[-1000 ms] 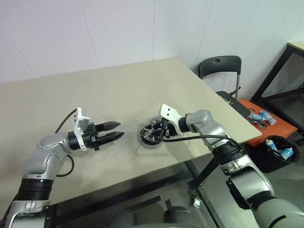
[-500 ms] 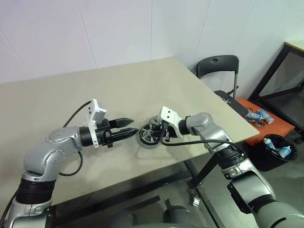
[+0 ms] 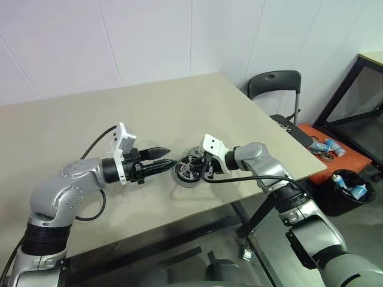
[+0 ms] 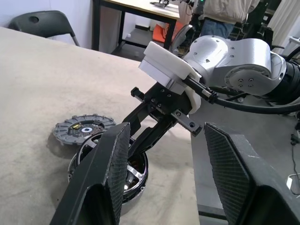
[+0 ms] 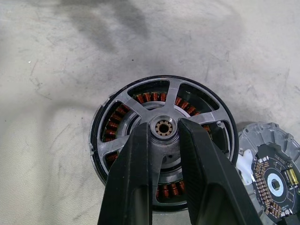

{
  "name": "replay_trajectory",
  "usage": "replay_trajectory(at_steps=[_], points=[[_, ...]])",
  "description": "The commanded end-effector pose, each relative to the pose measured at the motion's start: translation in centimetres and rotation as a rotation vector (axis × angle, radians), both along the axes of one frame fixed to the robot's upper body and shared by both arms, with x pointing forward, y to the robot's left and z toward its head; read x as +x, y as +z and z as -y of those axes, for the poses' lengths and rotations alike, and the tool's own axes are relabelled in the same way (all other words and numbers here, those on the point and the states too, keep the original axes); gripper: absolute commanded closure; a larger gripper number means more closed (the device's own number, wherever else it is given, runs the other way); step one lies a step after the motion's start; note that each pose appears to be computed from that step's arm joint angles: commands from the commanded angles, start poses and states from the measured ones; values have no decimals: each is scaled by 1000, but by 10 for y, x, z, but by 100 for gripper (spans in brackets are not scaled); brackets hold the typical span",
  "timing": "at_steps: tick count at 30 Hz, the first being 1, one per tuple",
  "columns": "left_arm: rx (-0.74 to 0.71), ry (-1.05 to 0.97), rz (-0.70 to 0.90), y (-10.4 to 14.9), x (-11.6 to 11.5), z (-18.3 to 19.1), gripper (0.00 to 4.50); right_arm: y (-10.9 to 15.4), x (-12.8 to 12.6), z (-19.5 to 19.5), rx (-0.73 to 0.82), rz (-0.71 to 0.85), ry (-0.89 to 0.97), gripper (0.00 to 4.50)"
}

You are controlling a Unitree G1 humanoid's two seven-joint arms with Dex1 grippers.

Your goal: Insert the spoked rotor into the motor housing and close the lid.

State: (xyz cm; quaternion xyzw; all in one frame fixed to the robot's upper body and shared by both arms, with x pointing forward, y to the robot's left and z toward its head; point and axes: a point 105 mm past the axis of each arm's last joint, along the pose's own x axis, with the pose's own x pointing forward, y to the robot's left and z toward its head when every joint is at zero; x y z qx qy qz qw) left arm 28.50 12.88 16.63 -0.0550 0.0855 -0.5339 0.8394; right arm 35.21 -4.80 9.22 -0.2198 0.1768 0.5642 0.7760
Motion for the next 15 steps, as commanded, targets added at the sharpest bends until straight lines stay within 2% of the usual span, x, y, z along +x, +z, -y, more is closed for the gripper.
replay_trajectory(at_steps=[1,15], points=[[-5,7,60,14,3,-6,184,13,13,0,43,26,-61,402],[-4,20,46,2,5,-9,184,34,16,-8,144,11,-86,402]])
